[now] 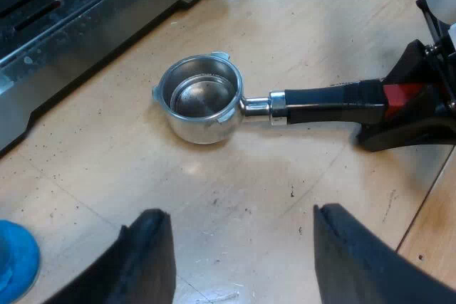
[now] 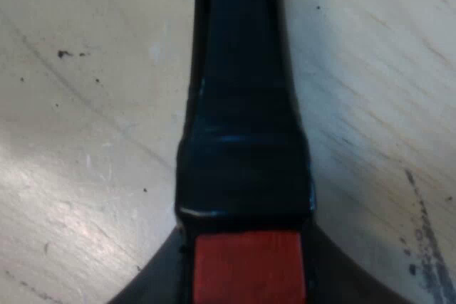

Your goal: Grind coffee beans and then tamp

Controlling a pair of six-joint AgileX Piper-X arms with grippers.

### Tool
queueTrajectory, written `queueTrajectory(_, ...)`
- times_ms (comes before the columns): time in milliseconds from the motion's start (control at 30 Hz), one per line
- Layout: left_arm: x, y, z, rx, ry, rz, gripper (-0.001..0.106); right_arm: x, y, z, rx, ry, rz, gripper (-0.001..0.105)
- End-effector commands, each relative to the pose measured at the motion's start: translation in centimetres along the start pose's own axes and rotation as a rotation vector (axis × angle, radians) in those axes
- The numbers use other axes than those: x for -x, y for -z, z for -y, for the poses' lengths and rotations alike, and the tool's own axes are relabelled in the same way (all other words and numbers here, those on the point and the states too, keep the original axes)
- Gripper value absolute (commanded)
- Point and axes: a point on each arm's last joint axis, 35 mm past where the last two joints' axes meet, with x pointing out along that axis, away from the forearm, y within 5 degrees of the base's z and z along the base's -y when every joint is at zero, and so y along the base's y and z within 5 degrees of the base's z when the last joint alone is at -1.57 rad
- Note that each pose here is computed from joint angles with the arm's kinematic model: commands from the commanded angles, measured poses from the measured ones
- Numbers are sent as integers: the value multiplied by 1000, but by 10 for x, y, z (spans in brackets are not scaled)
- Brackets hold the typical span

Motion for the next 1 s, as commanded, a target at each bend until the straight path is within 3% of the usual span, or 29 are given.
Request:
queueTrajectory(33, 1, -2, 2, -8, 11, 9, 48, 1, -4, -1, -6, -30, 11, 16)
queueTrajectory(133, 1, -2, 2, -8, 19, 8, 48, 1, -4, -2, -5, -54, 6, 51)
queueTrajectory(233, 1, -2, 2, -8, 20, 8, 48, 1, -3, -2, -3, -52, -3, 67)
queueTrajectory(567, 1, -2, 2, -8, 25, 7, 48, 1, 7, 0, -8, -55, -99, 67)
queueTrajectory(1000, 1, -2, 2, -8, 25, 7, 48, 39, -17, 6, 27, -33, -236, 67)
